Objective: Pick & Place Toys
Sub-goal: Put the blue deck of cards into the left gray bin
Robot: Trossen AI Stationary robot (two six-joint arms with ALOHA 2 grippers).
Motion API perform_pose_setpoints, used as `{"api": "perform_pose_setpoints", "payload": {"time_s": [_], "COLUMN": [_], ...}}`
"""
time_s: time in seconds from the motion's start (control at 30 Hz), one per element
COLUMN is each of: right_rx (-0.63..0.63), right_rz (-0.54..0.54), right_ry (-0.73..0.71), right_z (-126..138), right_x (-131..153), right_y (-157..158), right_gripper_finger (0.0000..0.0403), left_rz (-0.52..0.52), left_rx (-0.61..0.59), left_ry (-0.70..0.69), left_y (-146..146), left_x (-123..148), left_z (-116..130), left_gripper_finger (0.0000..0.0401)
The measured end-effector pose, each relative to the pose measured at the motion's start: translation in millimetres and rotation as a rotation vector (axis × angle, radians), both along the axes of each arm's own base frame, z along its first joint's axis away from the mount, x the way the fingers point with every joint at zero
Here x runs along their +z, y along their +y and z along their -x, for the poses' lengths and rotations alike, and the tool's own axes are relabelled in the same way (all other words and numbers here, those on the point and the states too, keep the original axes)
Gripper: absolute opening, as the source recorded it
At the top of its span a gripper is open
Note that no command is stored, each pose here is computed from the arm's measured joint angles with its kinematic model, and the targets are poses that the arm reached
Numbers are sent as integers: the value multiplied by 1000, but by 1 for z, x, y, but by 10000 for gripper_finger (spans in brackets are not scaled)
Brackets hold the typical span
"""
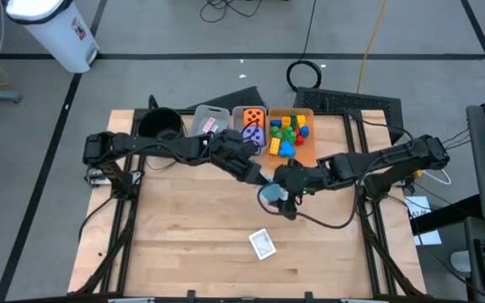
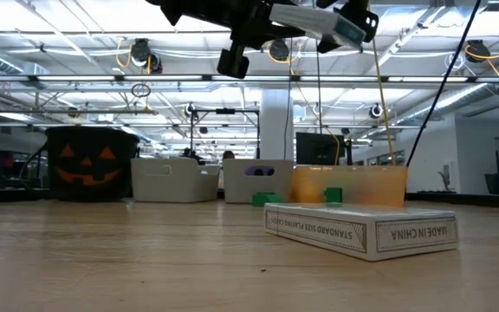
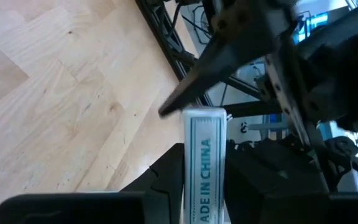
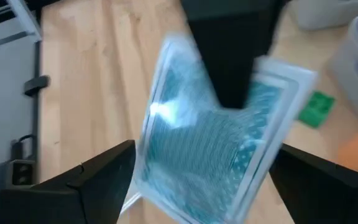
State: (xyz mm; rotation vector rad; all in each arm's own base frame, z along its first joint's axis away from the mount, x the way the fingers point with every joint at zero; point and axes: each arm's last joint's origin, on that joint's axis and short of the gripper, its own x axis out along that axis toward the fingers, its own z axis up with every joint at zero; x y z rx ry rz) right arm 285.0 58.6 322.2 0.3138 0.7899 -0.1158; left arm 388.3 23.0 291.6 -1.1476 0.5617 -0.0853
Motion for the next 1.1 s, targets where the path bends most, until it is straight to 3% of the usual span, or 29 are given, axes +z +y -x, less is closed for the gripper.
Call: {"api": "perform_pose_setpoints", "payload": {"time_s": [0.13, 0.27, 0.47, 0.73, 0.87, 1.1], "right_rx": [21, 8, -15, -114, -190, -263], "right_rz": [-50, -53, -46, 11, 44, -11], "right_ry": [10, 4, -38, -185, -271, -356], "right_z": [-1, 1, 9, 43, 65, 85], "right_x": [0, 3, 14, 47, 65, 79], "right_y": [-4, -9, -19, -35, -41, -45], "right_gripper_finger": [355, 356, 356, 357, 357, 357], "left_rz": [-8, -20, -31, -39, -74, -169], "left_rx": [3, -1, -9, -40, -3, 85], "left_ry": [-3, -8, -11, -39, -85, -132], "left_y": [0, 1, 1, 15, 31, 61], "left_x": [0, 0, 0, 4, 21, 59], "left_z": [0, 0, 0, 4, 16, 59], "left_gripper_finger": [90, 68, 69, 69, 69, 71]}}
